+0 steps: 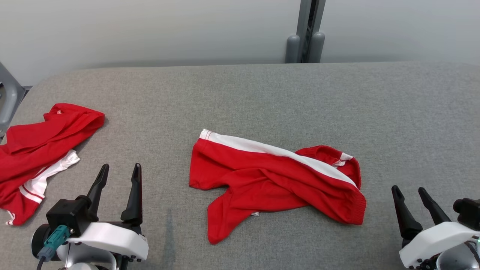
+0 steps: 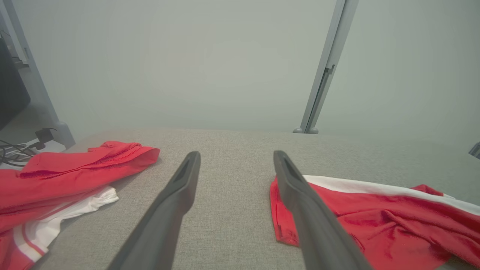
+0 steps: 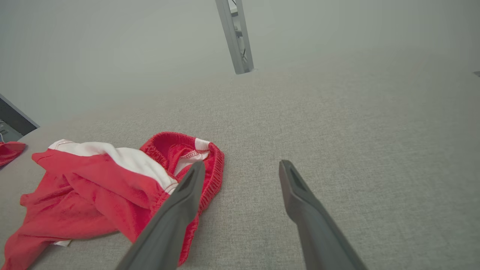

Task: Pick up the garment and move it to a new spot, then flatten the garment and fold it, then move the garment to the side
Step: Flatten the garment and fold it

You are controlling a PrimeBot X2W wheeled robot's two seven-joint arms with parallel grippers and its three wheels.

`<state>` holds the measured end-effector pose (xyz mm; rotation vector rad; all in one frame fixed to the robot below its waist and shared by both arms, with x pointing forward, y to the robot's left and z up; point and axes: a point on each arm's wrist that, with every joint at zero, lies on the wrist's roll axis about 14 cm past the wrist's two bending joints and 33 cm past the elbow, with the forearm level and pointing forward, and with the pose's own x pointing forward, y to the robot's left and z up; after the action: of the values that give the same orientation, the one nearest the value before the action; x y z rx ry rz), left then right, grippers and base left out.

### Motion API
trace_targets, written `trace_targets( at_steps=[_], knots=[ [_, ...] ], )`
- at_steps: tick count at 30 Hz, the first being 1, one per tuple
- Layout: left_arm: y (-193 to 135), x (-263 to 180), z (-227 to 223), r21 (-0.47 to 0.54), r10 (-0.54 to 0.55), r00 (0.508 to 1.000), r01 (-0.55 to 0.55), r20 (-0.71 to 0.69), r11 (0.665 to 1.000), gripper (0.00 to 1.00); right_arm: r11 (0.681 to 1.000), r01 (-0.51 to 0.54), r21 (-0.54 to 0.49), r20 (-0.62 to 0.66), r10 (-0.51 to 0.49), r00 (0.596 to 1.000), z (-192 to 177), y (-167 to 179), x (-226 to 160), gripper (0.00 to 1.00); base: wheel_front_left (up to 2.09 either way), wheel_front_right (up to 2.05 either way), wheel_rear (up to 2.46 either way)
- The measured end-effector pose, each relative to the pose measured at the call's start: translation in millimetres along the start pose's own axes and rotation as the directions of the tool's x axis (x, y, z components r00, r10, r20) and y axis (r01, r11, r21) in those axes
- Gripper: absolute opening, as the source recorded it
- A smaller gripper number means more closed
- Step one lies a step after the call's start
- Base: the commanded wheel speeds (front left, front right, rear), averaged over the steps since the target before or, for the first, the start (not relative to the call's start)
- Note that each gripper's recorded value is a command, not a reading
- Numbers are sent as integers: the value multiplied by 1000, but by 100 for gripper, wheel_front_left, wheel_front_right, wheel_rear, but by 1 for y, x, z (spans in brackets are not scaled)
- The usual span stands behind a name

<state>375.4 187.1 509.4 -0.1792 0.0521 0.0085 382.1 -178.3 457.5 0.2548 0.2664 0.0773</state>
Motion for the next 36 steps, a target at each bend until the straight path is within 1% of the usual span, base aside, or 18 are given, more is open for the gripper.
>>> trace_targets(
  at_steps=[2,4,9,13,21,28,33,34,35,36],
  knots=[
    [1,4,-4,-2,2,1000,-2,-12,1000,100,999,-14,52,-62,17,998,-17,5,10,100,0,0,0],
    [2,7,-7,-4,4,1000,-4,-17,1000,100,994,-34,101,-98,44,994,-26,13,17,100,0,0,0],
    [4,11,-16,-6,10,999,-10,-41,1000,100,981,-86,176,-165,116,979,-44,35,32,100,0,0,0],
    [7,13,-20,-3,14,999,-14,-49,1000,100,965,-129,227,-224,181,958,-58,54,33,100,0,0,0],
    [9,14,-22,-3,22,999,-22,-50,1000,100,950,-182,253,-306,257,916,-73,73,25,100,0,0,0],
    [8,16,-23,-10,22,999,-22,-47,1000,100,943,-197,267,-353,286,891,-78,79,9,100,0,0,0],
    [6,18,-26,-14,16,999,-17,-52,1000,100,939,-203,276,-346,294,891,-75,83,6,100,0,0,0],
    [5,19,-26,-15,14,999,-15,-53,1000,100,939,-202,277,-348,294,890,-75,84,6,76,0,0,0],
    [5,19,-27,-15,13,998,-14,-54,1000,100,938,-200,282,-349,294,890,-76,84,7,63,0,0,0],
    [4,19,-27,-16,10,998,-11,-57,1000,100,938,-198,284,-348,293,891,-76,84,8,37,0,0,0]
  ],
)
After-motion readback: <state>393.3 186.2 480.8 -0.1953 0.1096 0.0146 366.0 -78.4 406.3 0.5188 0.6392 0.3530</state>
